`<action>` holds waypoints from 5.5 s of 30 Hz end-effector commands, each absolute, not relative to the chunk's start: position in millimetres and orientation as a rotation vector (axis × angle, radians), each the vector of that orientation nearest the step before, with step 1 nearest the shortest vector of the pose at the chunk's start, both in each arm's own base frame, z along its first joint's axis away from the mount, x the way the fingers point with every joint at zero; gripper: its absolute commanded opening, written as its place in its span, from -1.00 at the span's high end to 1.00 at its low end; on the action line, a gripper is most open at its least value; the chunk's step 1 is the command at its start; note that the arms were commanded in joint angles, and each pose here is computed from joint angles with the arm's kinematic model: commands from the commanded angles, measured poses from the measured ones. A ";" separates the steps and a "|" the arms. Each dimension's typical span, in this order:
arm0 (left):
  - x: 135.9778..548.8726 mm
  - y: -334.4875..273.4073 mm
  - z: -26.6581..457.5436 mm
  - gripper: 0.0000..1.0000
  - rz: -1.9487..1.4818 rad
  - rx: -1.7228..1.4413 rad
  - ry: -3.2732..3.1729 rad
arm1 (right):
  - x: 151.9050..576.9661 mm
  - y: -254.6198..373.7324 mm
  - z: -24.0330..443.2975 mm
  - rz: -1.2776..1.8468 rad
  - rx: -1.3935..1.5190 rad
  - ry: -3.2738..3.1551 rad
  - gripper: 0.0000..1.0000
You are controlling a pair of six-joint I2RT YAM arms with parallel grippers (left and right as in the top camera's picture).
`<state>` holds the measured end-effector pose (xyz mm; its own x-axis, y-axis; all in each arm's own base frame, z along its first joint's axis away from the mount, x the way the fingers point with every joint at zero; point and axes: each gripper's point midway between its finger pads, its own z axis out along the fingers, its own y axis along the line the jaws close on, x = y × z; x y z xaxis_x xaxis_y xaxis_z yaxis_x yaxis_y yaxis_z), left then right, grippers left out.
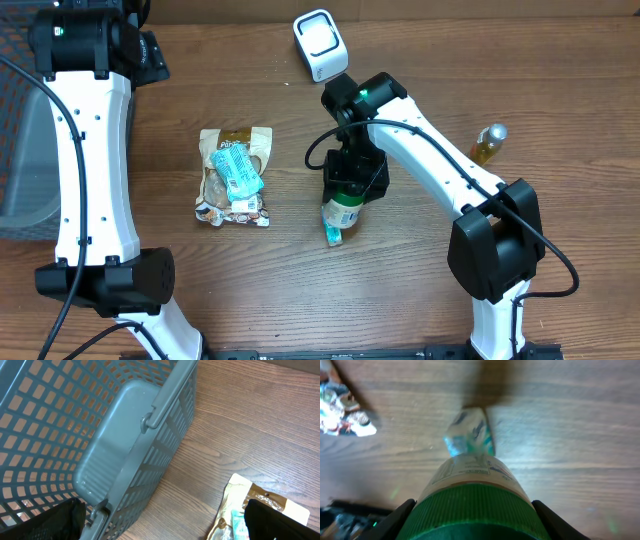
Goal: Scan the item barcode
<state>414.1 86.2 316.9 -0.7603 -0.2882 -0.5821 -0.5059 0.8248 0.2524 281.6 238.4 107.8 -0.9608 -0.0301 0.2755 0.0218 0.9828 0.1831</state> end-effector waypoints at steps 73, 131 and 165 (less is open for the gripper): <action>414.4 84.5 324.7 -0.99 0.529 -0.562 2.455 | 251.3 268.2 149.1 -0.561 -0.028 -2.655 0.08; 414.4 84.5 324.7 -0.99 0.529 -0.562 2.455 | 252.2 274.9 151.9 -0.614 -0.024 -2.640 0.69; 414.4 84.5 324.7 -0.99 0.529 -0.562 2.455 | 541.9 267.1 264.2 -1.300 0.377 -3.854 0.93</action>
<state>414.2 85.5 316.7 -0.7611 -0.2881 -0.5812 -0.5040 0.8267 0.2501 527.4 279.3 213.0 -0.7318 0.1247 -0.6701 -0.3531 0.7715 0.5292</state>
